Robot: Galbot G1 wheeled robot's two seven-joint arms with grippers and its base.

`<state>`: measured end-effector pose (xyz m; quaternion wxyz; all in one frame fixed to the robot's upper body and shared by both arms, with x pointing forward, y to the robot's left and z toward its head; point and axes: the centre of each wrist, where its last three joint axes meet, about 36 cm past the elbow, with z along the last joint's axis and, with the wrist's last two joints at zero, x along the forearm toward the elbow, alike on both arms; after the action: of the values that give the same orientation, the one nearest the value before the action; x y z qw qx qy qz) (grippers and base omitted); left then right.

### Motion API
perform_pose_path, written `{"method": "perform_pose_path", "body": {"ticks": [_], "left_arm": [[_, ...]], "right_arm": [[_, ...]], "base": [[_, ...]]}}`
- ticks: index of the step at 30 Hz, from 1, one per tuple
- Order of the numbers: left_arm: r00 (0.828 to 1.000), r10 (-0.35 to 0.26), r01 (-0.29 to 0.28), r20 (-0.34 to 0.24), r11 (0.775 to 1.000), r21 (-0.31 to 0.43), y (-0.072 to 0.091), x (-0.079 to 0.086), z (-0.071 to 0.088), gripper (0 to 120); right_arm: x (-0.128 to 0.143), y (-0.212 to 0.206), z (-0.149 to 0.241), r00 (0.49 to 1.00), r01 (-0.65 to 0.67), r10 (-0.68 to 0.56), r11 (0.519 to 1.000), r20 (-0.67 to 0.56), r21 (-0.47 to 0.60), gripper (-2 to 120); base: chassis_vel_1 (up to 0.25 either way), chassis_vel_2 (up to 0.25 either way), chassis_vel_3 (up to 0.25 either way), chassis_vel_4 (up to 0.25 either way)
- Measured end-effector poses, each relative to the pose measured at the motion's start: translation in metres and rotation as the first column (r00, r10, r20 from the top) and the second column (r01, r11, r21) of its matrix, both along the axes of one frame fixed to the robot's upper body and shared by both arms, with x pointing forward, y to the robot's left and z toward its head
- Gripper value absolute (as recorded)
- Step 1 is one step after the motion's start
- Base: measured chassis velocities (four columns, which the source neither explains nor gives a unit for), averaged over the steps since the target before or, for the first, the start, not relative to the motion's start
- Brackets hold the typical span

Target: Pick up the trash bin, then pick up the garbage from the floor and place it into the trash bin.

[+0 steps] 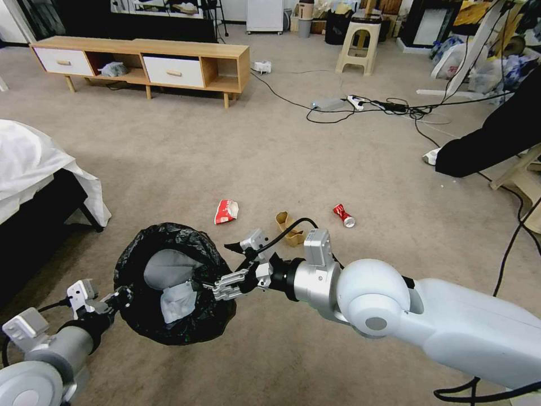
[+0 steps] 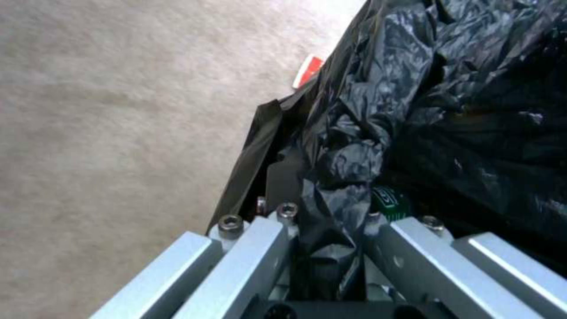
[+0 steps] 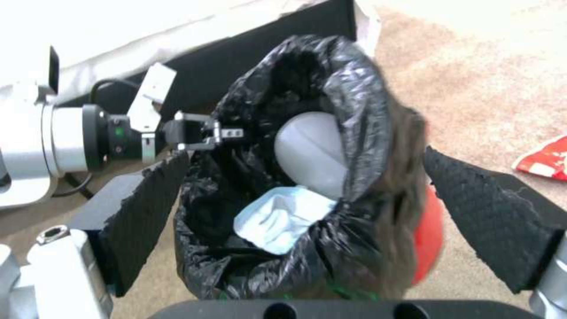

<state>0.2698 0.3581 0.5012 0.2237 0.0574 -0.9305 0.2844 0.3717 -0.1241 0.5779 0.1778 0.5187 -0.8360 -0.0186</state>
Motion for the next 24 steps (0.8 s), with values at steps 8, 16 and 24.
{"method": "perform_pose_path", "body": {"ticks": [8, 16, 24], "left_arm": [[0.999, 0.050, -0.049, -0.018, 0.997, 0.058, 0.012, -0.003, -0.006, 1], [0.997, 0.075, -0.073, -0.029, 0.995, 0.067, 0.018, -0.015, -0.007, 1], [0.997, 0.064, -0.061, -0.034, 0.994, 0.087, 0.017, -0.029, -0.009, 1]], "right_arm": [[0.004, -0.007, -0.004, 0.998, 0.059, -0.058, 0.998, -0.004, 0.036, 100], [0.011, -0.006, -0.015, 0.993, 0.119, -0.120, 0.989, 0.003, 0.091, 100], [0.017, -0.010, -0.026, 0.986, 0.159, -0.164, 0.981, 0.033, 0.113, 100]], "base": [[0.000, 0.000, 0.000, 0.000], [0.000, 0.000, 0.000, 0.000], [0.000, 0.000, 0.000, 0.000]]}}
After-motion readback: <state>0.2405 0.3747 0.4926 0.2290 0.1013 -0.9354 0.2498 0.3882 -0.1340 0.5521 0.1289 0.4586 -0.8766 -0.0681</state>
